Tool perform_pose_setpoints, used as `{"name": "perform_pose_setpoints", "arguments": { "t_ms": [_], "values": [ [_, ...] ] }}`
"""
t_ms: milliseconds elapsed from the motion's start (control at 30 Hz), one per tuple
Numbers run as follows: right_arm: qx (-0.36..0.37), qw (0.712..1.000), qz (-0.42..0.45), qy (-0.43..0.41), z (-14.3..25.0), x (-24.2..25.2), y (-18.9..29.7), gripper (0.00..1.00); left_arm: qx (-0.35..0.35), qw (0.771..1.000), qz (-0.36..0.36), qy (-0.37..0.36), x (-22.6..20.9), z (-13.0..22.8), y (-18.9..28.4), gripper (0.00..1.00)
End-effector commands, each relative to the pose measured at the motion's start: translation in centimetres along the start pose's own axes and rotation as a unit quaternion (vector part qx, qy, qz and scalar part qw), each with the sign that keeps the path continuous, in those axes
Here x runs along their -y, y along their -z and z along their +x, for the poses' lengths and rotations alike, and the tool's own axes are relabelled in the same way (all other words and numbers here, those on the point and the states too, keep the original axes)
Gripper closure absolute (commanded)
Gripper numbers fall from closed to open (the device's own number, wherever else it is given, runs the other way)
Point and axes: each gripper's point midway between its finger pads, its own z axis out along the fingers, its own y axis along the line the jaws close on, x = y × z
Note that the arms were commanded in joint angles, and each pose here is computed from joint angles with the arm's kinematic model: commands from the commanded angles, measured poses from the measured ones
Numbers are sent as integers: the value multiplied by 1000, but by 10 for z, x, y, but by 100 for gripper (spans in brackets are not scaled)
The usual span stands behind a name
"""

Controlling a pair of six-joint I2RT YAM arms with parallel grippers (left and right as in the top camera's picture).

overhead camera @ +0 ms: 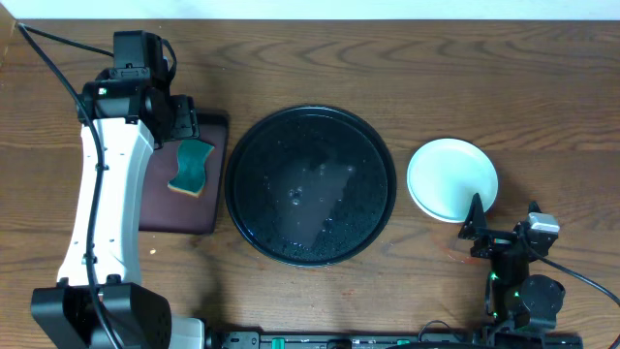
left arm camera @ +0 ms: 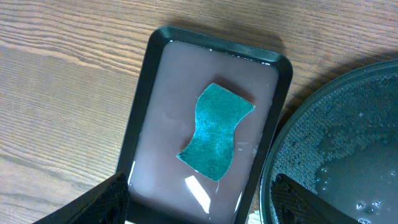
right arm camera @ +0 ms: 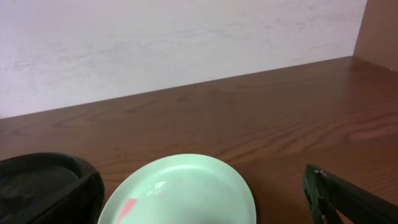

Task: Clean dirty plates on tray and stack at the side

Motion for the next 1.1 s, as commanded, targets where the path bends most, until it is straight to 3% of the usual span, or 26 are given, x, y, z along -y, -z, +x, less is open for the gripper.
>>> {"name": "perform_pose_setpoints", "arguments": {
  "t_ms": [0, 700, 1067],
  "values": [
    [2, 1000, -9, 2, 1, -4, 0, 1, -1, 1000, -3, 2, -2, -1, 0, 26],
    [2, 1000, -9, 2, 1, -4, 0, 1, 5, 1000, -3, 2, -2, -1, 4, 26],
    [2, 1000, -9, 2, 1, -4, 0, 1, 101, 995, 7, 18, -13, -5, 75, 26]
  ]
}}
